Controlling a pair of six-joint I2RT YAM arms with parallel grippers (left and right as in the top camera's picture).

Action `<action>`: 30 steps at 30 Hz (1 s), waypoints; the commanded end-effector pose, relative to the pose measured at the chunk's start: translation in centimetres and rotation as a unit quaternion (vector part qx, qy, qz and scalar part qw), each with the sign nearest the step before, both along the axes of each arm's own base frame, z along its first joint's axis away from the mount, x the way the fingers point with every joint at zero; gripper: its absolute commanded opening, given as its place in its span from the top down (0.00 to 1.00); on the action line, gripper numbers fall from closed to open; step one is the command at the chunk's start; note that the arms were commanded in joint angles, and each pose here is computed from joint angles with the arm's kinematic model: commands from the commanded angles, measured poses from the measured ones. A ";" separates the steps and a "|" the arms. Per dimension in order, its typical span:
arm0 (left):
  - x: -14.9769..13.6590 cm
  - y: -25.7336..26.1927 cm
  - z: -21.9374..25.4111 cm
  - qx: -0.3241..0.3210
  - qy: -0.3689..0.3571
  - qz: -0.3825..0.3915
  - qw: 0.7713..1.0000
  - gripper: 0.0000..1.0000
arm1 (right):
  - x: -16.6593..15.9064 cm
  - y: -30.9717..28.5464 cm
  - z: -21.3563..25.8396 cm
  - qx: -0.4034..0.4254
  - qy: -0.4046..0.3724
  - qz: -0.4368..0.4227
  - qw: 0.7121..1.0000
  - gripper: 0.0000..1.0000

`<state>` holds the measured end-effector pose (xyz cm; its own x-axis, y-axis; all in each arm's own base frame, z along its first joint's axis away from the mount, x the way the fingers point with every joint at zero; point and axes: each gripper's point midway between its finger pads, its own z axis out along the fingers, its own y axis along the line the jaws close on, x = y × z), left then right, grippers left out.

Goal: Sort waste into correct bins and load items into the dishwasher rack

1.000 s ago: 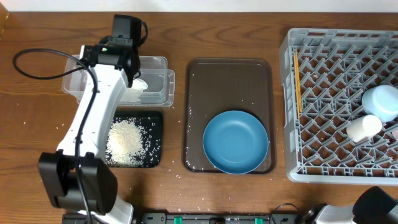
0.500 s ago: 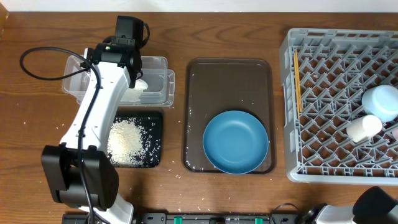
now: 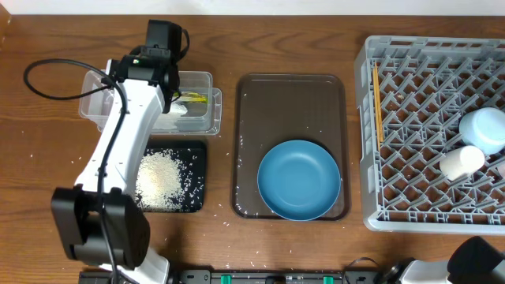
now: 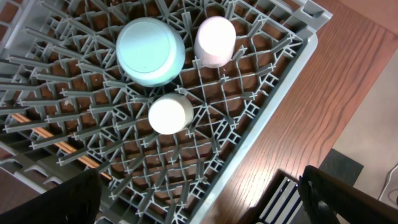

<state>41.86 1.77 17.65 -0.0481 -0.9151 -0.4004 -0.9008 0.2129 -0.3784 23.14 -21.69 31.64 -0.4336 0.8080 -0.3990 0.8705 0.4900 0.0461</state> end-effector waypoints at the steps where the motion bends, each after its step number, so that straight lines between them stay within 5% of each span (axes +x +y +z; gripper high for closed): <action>1: -1.6 0.8 4.2 0.036 -0.023 -0.039 0.998 0.34 | -0.2 -0.2 0.0 0.003 -0.002 -0.010 1.000 0.01; 12: -16.4 1.7 9.0 0.032 0.078 -0.084 0.993 0.33 | -0.2 -0.2 0.0 0.003 -0.002 -0.010 1.000 0.01; 13: -17.7 1.8 9.0 0.032 0.095 -0.085 0.991 0.18 | -0.2 -0.2 0.0 0.003 -0.002 -0.010 1.000 0.01; 15: -19.9 2.0 8.9 0.033 0.125 -0.085 0.988 0.16 | -0.2 -0.2 0.0 0.003 -0.002 -0.010 1.000 0.01; 30: -23.8 2.4 8.6 0.032 0.193 -0.091 0.976 0.12 | -0.2 -0.2 0.0 0.003 -0.002 -0.010 1.000 0.01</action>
